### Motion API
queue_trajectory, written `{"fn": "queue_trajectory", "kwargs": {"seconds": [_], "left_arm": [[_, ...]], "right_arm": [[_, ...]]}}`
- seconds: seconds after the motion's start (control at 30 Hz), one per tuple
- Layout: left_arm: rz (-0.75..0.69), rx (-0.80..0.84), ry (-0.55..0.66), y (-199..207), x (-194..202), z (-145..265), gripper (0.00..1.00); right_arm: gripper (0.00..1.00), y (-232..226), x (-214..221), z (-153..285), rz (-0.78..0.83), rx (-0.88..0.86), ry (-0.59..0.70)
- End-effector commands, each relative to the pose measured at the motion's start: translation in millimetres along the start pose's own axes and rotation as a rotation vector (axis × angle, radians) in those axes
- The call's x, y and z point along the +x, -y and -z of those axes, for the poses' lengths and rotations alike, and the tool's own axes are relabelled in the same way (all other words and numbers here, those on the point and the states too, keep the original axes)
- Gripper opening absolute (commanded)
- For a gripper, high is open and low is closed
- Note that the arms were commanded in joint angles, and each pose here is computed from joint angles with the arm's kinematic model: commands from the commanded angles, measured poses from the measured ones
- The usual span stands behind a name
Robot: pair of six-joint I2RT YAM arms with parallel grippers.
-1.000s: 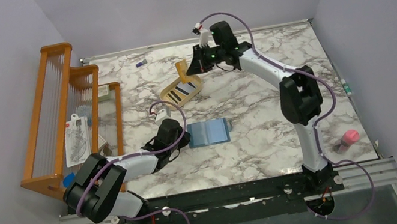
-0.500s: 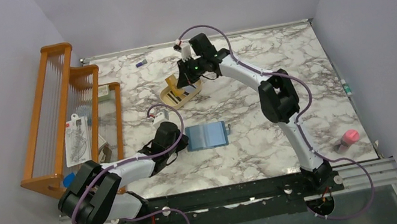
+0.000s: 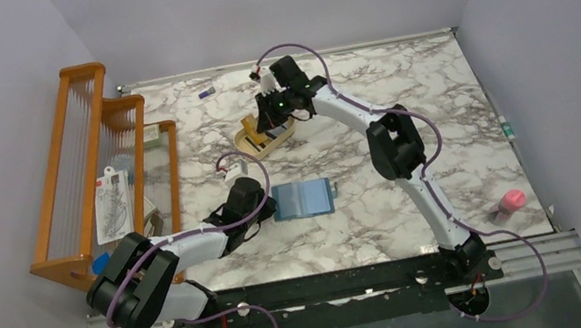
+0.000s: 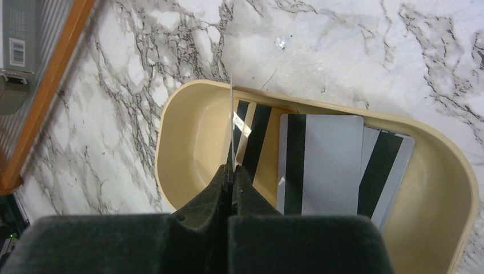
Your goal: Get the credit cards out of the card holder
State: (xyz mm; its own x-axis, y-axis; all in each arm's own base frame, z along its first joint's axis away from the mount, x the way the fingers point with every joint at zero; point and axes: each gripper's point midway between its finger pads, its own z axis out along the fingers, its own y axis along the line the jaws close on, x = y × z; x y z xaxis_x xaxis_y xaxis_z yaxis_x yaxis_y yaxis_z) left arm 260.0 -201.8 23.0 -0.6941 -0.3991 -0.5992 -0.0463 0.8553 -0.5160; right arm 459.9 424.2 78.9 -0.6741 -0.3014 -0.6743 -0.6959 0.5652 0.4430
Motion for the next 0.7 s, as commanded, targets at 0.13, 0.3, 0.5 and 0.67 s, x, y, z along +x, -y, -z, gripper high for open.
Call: {"fn": "queue_trajectory", "kwargs": {"seconds": [0.13,0.3,0.5,0.67], "left_arm": [[-0.027,-0.017,-0.029,-2.7,5.9,-2.4,0.0],[-0.026,-0.019,-0.031,-4.4,7.3,-2.2,0.0],[-0.027,-0.016,-0.028,-3.6,6.7,-1.3,0.0],[-0.024,-0.017,-0.024,-4.1,5.8,-0.2,0.0]], "right_arm": [[0.01,-6.7,11.1,-10.6,-0.006,-0.017,-0.035],[0.01,-11.5,17.9,-6.2,-0.005,-0.034,-0.055],[0.01,-20.5,16.2,0.9,-0.002,-0.064,-0.059],[0.01,-30.6,15.4,4.5,-0.006,-0.109,-0.067]]}}
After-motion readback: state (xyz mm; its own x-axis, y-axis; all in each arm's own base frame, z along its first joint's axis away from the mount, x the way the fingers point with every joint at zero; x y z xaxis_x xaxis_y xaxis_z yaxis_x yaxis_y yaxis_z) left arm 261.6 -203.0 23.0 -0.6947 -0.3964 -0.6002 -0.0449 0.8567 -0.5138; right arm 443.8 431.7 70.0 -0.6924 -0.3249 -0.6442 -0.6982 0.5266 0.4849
